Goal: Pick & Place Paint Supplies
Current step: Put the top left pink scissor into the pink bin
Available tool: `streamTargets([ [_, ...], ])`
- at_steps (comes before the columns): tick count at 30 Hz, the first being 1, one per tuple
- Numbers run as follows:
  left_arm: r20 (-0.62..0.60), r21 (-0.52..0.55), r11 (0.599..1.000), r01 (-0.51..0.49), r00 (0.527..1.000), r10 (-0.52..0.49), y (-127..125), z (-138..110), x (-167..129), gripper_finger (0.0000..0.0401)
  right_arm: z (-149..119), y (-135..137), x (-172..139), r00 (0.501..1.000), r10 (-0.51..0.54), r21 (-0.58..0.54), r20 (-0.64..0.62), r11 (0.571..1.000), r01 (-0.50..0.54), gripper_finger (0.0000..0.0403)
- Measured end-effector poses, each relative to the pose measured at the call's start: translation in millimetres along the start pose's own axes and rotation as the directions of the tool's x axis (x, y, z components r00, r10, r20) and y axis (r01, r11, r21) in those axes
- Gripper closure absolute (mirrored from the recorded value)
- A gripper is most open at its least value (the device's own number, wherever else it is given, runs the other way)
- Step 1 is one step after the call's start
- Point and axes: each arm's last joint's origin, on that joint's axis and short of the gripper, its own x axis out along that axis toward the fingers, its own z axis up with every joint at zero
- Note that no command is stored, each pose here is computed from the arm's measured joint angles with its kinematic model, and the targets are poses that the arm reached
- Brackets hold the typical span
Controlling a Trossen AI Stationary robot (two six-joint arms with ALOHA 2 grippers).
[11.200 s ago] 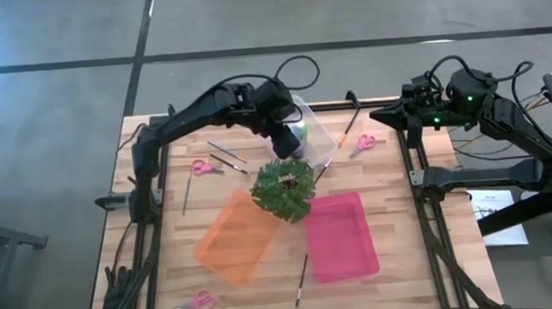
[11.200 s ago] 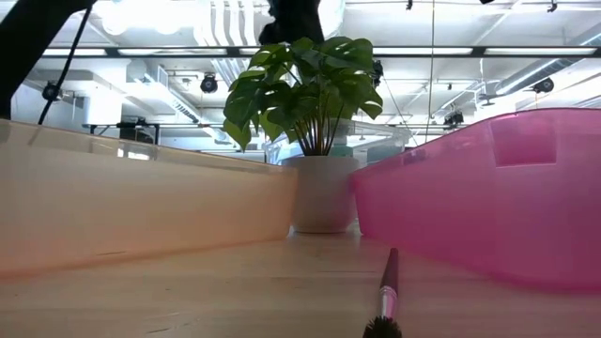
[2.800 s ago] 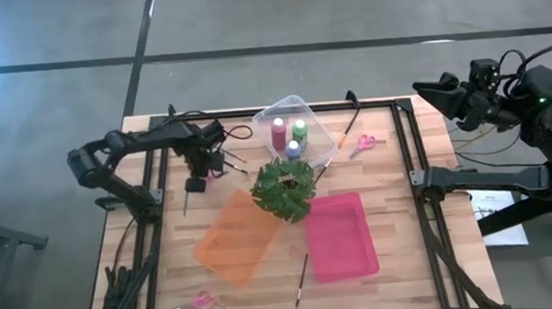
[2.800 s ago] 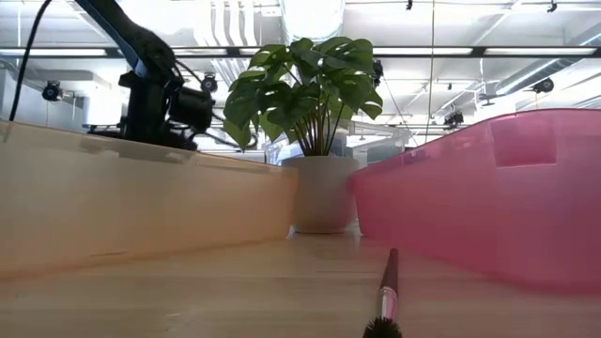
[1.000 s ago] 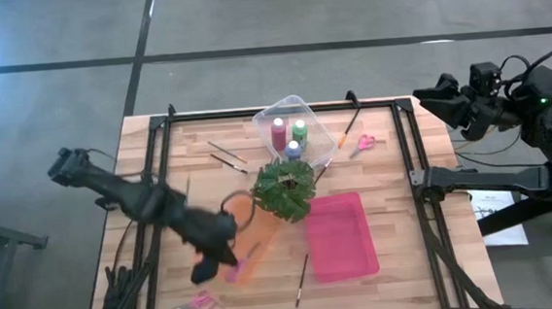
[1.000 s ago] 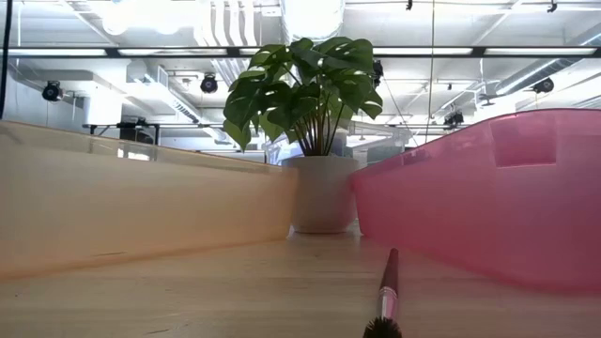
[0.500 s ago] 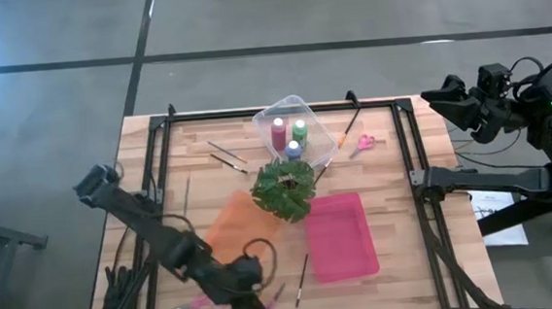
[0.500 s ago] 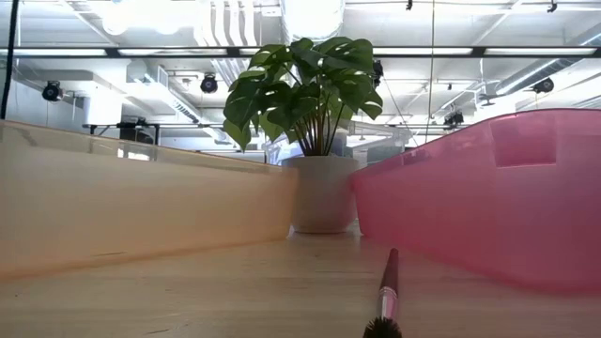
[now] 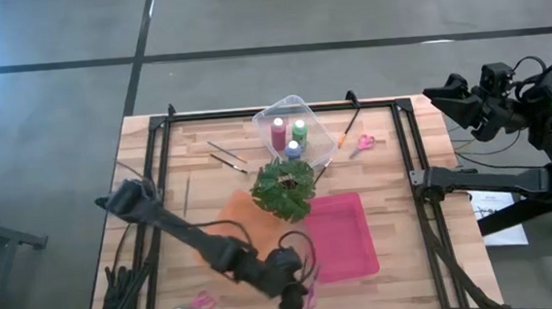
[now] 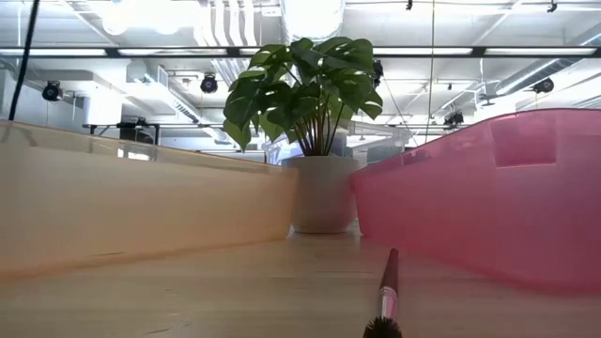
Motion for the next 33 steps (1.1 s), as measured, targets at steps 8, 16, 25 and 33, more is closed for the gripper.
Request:
streamTargets([
  [8,0.099,-0.028,0.999,-0.037,0.994,0.039,30.9,26.0,33.7,0.0399,0.2,-0.1,-0.4,1.0,-0.006,-0.001,0.006,1.0,0.006,0.02],
  [16,0.168,-0.029,0.996,-0.086,0.982,0.09,42.7,43.7,33.1,0.0399,0.2,-0.1,-0.4,1.0,-0.007,-0.046,0.007,0.999,0.008,0.02],
  [25,0.188,-0.037,0.992,-0.119,0.974,0.124,56.0,59.5,32.8,0.0398,0.8,1.8,-6.4,1.0,0.001,-0.054,0.021,0.999,0.0,0.02],
  [33,0.189,-0.038,0.992,-0.117,0.974,0.122,56.0,59.8,32.8,0.0348,1.6,4.0,-15.5,0.999,-0.002,-0.061,0.054,0.998,0.005,0.02],
])
